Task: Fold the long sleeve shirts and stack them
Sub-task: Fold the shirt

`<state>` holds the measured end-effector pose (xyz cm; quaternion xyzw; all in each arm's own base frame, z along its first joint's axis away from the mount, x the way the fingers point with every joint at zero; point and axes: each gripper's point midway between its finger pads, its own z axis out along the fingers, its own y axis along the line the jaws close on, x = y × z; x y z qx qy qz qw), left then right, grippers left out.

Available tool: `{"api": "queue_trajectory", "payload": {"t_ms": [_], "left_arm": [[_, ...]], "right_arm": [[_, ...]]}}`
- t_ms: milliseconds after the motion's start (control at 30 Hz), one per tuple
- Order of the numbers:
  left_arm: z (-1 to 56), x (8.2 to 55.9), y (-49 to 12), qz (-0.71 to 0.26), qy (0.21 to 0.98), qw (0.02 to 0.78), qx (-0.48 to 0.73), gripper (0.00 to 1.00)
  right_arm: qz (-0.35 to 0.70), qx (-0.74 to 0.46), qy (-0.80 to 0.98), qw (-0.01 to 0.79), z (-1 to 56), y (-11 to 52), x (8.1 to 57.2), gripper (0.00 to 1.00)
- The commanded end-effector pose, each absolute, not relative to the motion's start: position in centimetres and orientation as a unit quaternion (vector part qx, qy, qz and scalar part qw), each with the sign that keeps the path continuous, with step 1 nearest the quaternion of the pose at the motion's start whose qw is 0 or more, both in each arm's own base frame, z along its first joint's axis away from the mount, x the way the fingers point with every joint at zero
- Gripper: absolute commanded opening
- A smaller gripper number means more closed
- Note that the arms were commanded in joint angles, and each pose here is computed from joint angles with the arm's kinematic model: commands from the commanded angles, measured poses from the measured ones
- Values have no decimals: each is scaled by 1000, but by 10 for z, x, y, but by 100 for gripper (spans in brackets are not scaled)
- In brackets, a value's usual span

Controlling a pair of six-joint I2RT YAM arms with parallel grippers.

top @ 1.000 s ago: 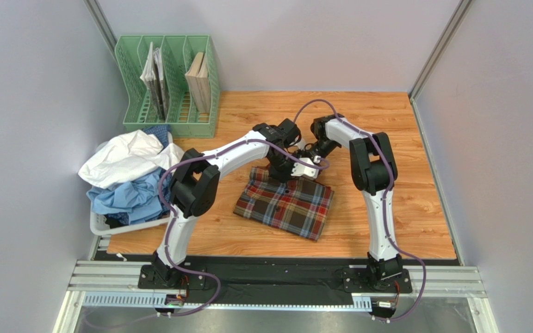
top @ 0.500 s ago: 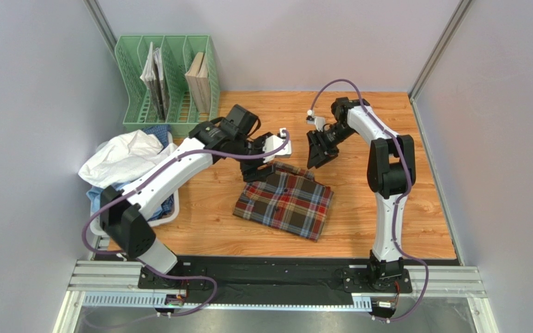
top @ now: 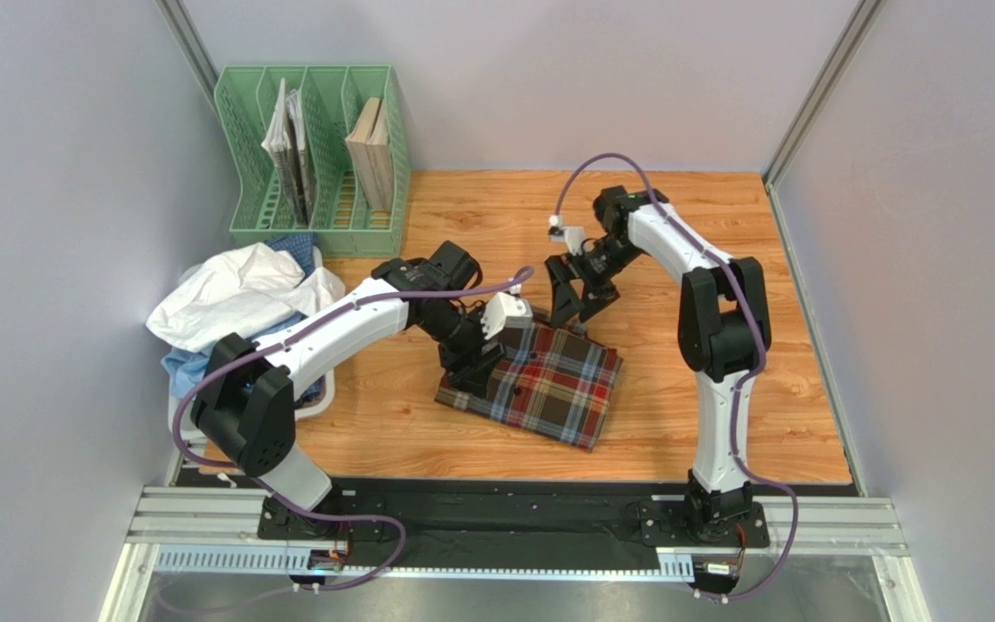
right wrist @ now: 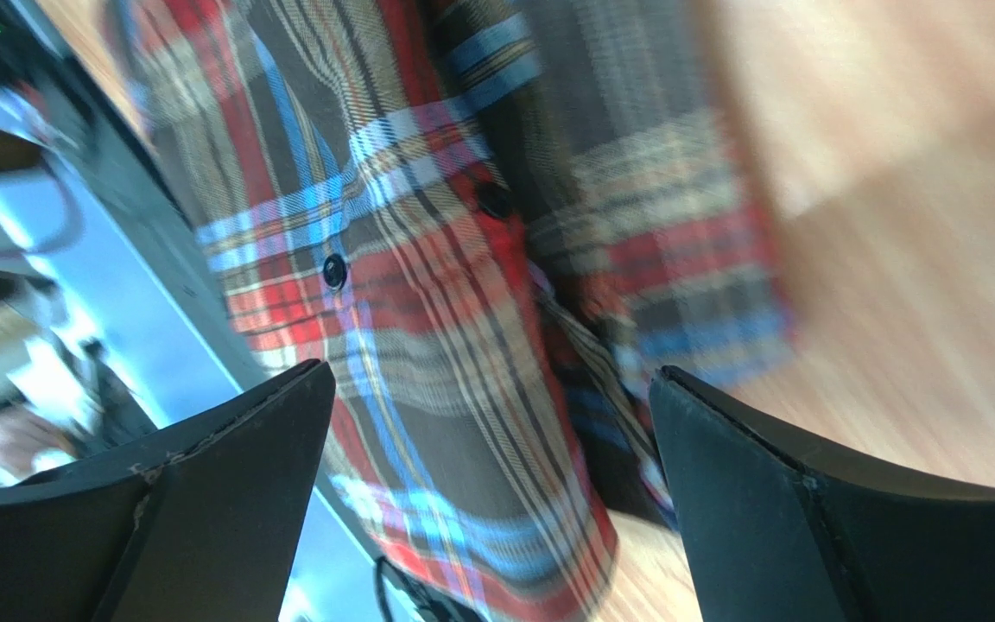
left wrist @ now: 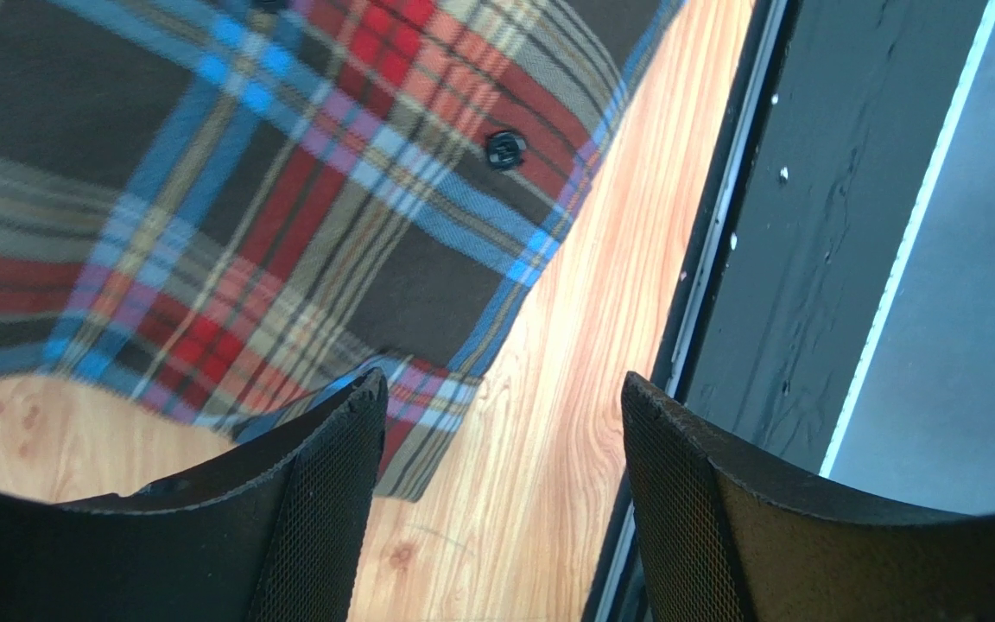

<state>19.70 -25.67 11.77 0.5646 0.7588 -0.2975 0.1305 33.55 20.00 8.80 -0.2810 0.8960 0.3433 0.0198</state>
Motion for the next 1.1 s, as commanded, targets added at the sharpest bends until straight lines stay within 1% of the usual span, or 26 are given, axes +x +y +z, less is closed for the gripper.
{"api": "queue_trajectory", "payload": {"t_ms": [0, 133, 267, 367, 500, 567, 667, 733, 767, 900, 967, 1000, 1067], "left_arm": [[151, 213, -256, -340, 759, 181, 526, 72], [152, 214, -250, -337, 760, 185, 525, 72], [151, 211, -245, -331, 758, 187, 529, 73], [150, 210, -244, -331, 759, 188, 529, 73], [152, 215, -244, -334, 760, 195, 522, 73], [157, 219, -244, -352, 759, 198, 510, 73], [162, 217, -243, -367, 757, 192, 504, 73], [162, 213, -239, -365, 755, 194, 510, 73], [162, 212, -237, -363, 754, 195, 512, 73], [156, 213, -237, -358, 755, 200, 512, 73], [151, 218, -237, -352, 768, 207, 494, 72], [152, 227, -241, -346, 766, 227, 492, 72], [149, 240, -239, -323, 779, 242, 480, 71]], "right_arm": [[279, -352, 893, 25, 54, 204, 333, 100], [246, -393, 885, 39, 27, 209, 346, 100], [249, -416, 874, 38, 13, 216, 352, 100], [273, -427, 861, 36, 10, 226, 350, 100], [314, -430, 846, 8, 14, 239, 335, 100], [323, -432, 842, 13, 20, 245, 339, 100], [333, -436, 835, 46, 45, 248, 360, 100], [322, -443, 835, 49, 59, 243, 362, 100], [316, -451, 832, 68, 73, 241, 367, 100], [294, -464, 828, 110, 93, 240, 378, 100], [290, -453, 836, 105, 90, 238, 379, 98], [288, -452, 839, 93, 82, 237, 377, 97], [285, -446, 845, 72, 72, 233, 371, 93]]}}
